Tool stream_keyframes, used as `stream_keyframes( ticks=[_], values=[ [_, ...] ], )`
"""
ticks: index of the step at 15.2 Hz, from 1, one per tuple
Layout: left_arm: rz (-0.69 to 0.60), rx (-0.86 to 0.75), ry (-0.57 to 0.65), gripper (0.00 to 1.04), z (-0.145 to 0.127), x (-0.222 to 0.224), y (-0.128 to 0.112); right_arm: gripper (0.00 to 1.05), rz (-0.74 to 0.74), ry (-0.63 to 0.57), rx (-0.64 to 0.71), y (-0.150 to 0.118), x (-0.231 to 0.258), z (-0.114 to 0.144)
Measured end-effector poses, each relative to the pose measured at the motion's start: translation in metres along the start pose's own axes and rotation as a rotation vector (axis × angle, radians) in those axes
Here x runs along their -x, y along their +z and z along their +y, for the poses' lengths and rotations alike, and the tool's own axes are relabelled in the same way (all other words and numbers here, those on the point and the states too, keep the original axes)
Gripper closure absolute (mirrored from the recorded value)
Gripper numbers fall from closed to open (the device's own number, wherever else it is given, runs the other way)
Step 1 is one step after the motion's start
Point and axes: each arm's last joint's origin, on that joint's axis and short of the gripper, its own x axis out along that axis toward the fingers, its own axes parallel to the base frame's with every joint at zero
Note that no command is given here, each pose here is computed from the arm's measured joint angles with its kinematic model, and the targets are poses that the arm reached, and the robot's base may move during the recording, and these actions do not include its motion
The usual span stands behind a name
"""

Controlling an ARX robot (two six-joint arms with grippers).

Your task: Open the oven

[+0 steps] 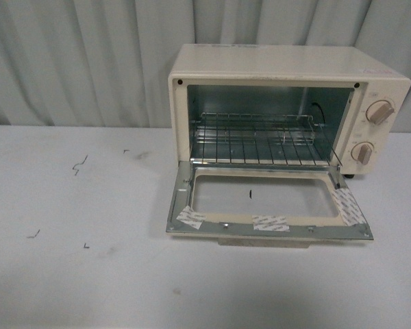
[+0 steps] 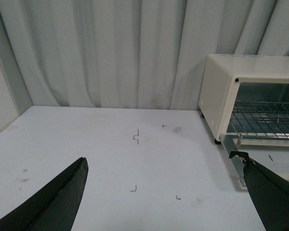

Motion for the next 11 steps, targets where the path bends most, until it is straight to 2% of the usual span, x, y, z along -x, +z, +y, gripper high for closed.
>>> stream_keyframes(
  ticks=[11],
  values=[
    [0.0, 0.0, 0.0, 0.07, 0.0, 0.0, 0.0, 0.06, 0.002, 0.0, 0.0, -0.0002, 0.0, 0.0]
  ],
)
